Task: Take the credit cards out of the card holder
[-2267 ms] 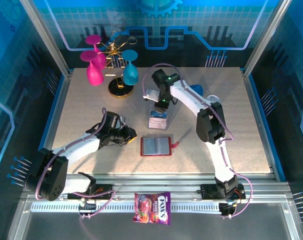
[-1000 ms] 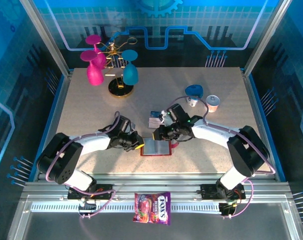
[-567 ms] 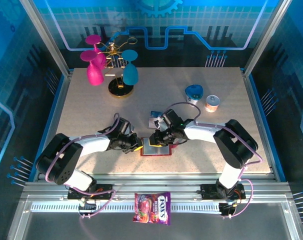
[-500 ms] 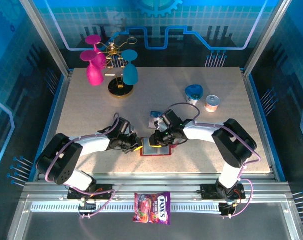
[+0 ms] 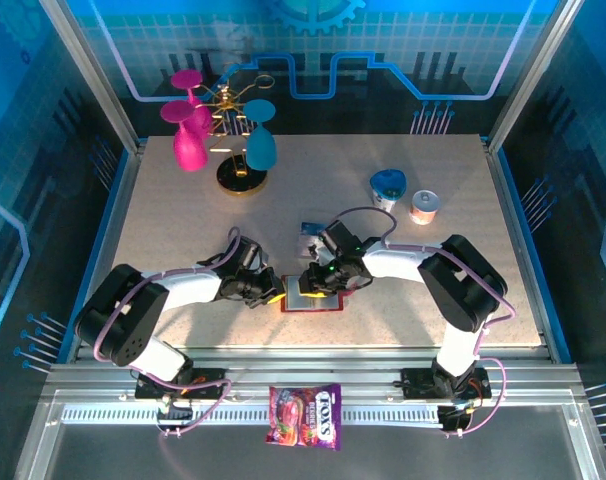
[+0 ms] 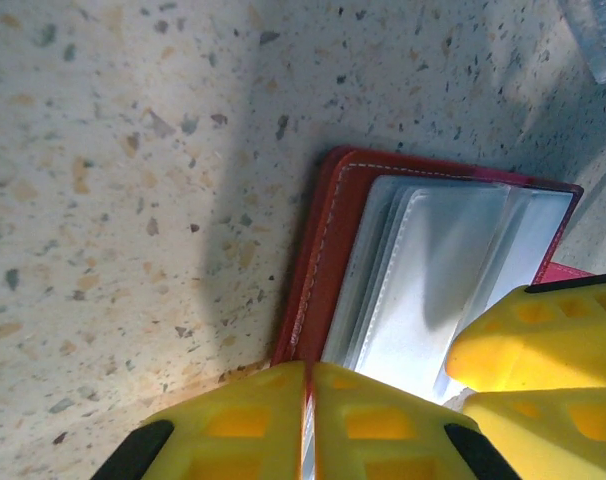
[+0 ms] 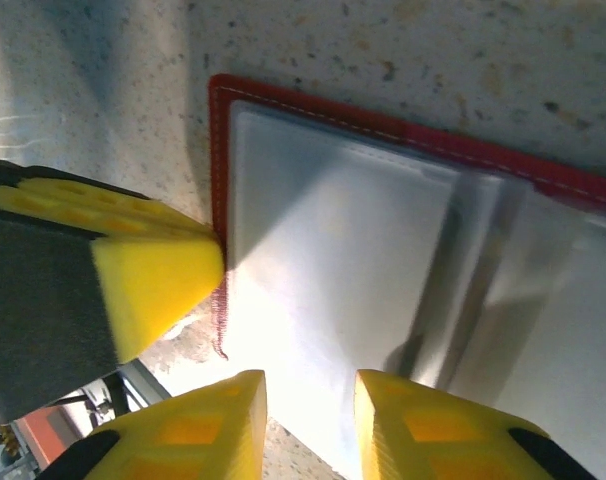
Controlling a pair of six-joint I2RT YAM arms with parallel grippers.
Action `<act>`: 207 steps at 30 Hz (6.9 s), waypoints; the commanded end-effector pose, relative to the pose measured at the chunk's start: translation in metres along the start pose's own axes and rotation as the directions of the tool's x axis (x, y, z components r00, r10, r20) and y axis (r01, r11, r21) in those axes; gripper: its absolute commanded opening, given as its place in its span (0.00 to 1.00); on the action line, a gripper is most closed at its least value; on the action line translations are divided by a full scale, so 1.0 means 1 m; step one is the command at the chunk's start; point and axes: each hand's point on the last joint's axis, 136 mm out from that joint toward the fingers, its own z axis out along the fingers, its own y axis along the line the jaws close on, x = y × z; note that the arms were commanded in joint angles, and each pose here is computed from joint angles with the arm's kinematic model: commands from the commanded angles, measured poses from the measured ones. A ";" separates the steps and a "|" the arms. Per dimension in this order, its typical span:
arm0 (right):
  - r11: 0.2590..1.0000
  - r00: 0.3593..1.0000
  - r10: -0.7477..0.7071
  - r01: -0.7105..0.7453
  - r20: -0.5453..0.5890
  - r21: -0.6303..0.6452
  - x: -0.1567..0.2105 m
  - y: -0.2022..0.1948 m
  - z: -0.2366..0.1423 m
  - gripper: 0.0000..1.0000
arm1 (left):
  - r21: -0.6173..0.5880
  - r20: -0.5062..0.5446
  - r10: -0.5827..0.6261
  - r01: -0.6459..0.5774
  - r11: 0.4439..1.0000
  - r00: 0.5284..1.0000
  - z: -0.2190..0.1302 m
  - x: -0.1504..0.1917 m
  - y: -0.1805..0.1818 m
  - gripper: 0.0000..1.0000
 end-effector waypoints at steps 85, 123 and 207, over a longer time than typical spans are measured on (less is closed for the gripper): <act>0.993 0.997 0.078 -0.077 0.007 -0.086 0.008 -0.020 -0.001 0.26 | 0.141 -0.039 0.018 -0.012 0.990 0.999 0.005 0.000 -0.053 0.25; 0.992 0.969 0.119 -0.106 0.219 -0.067 0.010 -0.049 -0.105 0.27 | 0.172 -0.136 0.109 -0.085 0.981 0.985 0.036 0.008 -0.107 0.48; 0.998 0.999 0.046 -0.046 0.023 -0.040 -0.009 0.000 -0.010 0.28 | 0.050 -0.041 0.030 -0.028 0.998 0.999 0.008 0.006 -0.018 0.19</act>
